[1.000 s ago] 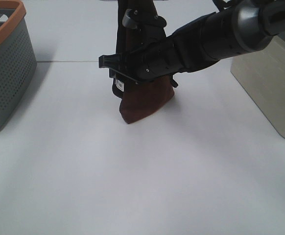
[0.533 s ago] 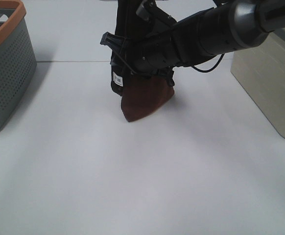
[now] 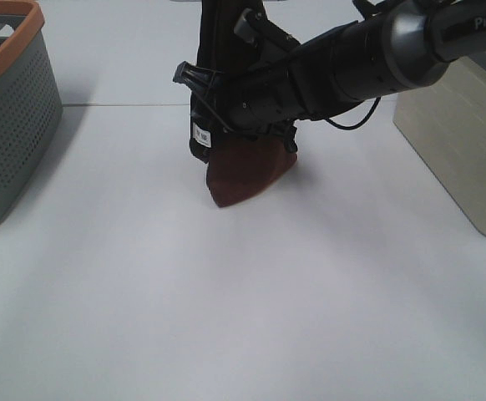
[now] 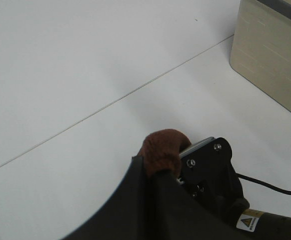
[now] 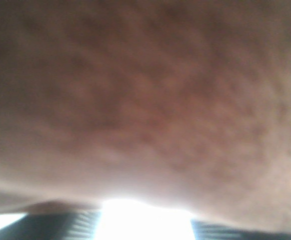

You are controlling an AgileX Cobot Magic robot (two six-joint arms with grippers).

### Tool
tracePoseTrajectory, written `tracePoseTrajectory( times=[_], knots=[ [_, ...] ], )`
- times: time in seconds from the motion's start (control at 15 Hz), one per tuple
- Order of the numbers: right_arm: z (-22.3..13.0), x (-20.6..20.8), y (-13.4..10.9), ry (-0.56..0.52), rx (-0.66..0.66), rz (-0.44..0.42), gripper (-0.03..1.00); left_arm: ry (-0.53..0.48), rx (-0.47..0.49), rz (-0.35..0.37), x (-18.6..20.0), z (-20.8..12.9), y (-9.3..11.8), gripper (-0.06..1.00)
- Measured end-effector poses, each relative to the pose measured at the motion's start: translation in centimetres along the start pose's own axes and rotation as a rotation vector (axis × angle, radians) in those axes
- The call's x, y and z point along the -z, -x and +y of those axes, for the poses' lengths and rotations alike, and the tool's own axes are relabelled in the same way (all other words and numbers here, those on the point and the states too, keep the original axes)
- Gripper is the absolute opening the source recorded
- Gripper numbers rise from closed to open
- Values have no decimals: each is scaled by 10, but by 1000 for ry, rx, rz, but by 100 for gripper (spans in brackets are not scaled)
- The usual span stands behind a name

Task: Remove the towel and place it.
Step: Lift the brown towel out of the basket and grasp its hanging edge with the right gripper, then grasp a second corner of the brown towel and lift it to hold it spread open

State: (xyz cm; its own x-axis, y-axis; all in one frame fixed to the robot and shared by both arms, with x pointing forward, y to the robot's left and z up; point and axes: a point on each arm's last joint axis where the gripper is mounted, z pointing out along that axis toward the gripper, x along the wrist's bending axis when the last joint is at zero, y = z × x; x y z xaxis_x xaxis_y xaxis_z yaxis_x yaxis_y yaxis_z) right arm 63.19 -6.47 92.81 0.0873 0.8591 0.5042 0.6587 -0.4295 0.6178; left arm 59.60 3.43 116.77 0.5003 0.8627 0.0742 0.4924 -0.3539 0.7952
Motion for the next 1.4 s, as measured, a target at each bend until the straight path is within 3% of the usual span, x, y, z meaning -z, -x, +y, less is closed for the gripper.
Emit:
tracePoseTrajectory(
  times=[0.6,0.8,1.4],
  knots=[
    [-19,-19,15,-44,13,-49,33,2,-4,0,0,0,0,0],
    [-17,-19,16,-25,8,-63,26,2,-14,0,0,0,0,0],
    [-1,-12,7,44,37,-50,23,-4,-16,0,0,0,0,0]
  ],
)
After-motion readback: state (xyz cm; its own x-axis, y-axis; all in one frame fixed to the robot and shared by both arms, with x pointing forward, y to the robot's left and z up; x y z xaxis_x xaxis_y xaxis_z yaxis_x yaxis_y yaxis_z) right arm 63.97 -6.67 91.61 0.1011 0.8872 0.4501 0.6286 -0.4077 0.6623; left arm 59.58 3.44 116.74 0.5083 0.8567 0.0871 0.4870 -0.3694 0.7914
